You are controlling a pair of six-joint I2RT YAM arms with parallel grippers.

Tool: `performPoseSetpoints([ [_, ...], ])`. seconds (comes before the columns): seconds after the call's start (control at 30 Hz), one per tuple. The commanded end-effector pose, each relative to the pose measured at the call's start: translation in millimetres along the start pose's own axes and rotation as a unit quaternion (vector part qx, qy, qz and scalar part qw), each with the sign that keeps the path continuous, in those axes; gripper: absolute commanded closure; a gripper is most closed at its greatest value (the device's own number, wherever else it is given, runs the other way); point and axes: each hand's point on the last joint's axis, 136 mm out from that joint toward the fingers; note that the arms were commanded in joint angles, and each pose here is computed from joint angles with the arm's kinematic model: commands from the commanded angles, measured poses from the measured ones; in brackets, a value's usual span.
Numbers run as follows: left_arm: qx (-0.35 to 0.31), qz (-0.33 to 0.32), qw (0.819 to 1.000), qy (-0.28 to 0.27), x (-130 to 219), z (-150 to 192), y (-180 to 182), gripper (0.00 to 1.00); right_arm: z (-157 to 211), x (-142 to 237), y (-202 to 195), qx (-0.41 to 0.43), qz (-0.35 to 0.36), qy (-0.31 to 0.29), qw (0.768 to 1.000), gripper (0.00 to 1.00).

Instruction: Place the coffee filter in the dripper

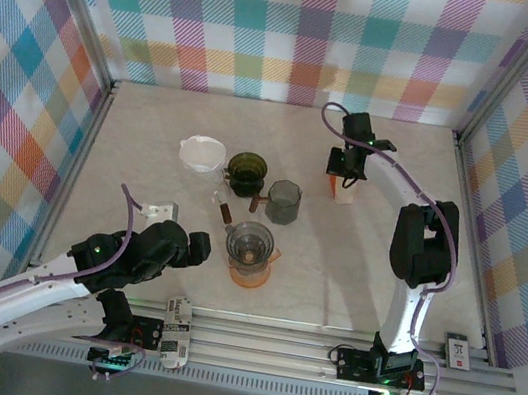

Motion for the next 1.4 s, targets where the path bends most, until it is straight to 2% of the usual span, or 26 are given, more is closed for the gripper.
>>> performPoseSetpoints([
  [0.0, 0.002, -0.012, 1.0, -0.009, -1.5, -1.7, 7.0, 0.0, -7.2, 23.6, 1.3, 0.001, -0.013, -0.023, 1.0, 1.0],
  [0.27, 0.005, -0.008, 1.0, -0.008, -1.5, -1.4, 5.6, 0.0, 3.0, 42.1, 3.4, 0.001, -0.033, -0.027, 0.999, 1.0],
  [0.6, 0.007, -0.006, 1.0, -0.007, -0.7, -2.1, 3.9, 0.0, 40.6, 65.2, 2.2, -0.006, -0.051, -0.021, 0.998, 1.0],
  [0.9, 0.006, -0.002, 1.0, -0.004, 0.8, -3.2, 0.8, 0.0, 79.0, 108.8, 3.3, -0.009, -0.076, -0.032, 0.997, 1.0],
  [1.17, 0.006, 0.001, 1.0, 0.002, 2.7, -3.3, -2.4, 0.0, 100.5, 174.7, 14.2, 0.004, -0.127, -0.058, 0.99, 1.0],
  [1.37, 0.003, -0.002, 1.0, 0.009, 1.7, -1.7, -3.6, 0.0, 117.2, 242.6, 57.5, 0.075, -0.225, -0.071, 0.969, 1.0],
])
Point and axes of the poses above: each hand's point on the last joint's axis, 136 mm out from that joint toward the fingers, its own x axis back along the fingers, its own y axis along the line the jaws close on, z = x × y, and after that the axes turned 3 degrees about x, right-handed
